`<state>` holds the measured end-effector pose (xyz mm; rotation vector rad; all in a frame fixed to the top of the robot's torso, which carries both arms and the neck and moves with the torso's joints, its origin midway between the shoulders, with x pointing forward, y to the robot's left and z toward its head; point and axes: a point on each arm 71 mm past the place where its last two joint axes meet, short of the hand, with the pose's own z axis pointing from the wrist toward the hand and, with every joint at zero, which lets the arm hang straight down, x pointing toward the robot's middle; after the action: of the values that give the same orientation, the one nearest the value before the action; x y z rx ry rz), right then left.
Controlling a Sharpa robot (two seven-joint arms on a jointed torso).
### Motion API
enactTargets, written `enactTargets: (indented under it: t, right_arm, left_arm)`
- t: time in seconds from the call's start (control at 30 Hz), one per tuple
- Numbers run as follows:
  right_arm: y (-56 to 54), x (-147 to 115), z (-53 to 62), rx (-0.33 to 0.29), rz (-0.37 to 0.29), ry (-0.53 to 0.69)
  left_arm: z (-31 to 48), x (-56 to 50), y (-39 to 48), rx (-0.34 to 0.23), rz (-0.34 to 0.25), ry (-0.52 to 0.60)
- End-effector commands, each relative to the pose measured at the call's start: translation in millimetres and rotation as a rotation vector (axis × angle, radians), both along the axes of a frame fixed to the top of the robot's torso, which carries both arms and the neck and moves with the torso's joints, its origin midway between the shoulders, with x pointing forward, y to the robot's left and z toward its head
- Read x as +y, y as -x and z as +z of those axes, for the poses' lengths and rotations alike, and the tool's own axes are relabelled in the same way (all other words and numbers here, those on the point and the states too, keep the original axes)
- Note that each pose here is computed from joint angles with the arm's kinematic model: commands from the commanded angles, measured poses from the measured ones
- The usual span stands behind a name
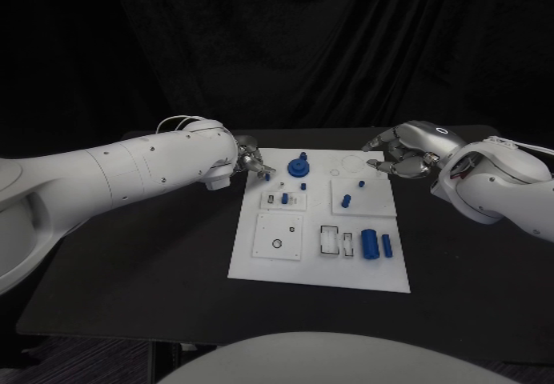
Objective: Assemble the parts on the task board
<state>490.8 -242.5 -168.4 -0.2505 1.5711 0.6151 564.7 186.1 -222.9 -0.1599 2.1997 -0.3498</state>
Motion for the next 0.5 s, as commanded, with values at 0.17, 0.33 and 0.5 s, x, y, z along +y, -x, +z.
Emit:
enactTargets:
  t: [0.17, 0.33, 0.5]
  right_arm:
    - [-0.4, -0.5, -1.3, 0.008, -0.018, 0.005]
    - [-0.4, 0.0, -1.3, 0.009, -0.017, 0.004]
    - [-0.4, -0.2, -1.4, 0.009, -0.018, 0.005]
  left_arm:
    - [-0.7, -3.7, 0.0, -0.005, -0.024, 0.015]
    - [-0.8, -5.1, -0.3, -0.008, -0.031, 0.021]
    - [-1.4, -5.6, -1.0, -0.004, -0.034, 0.02]
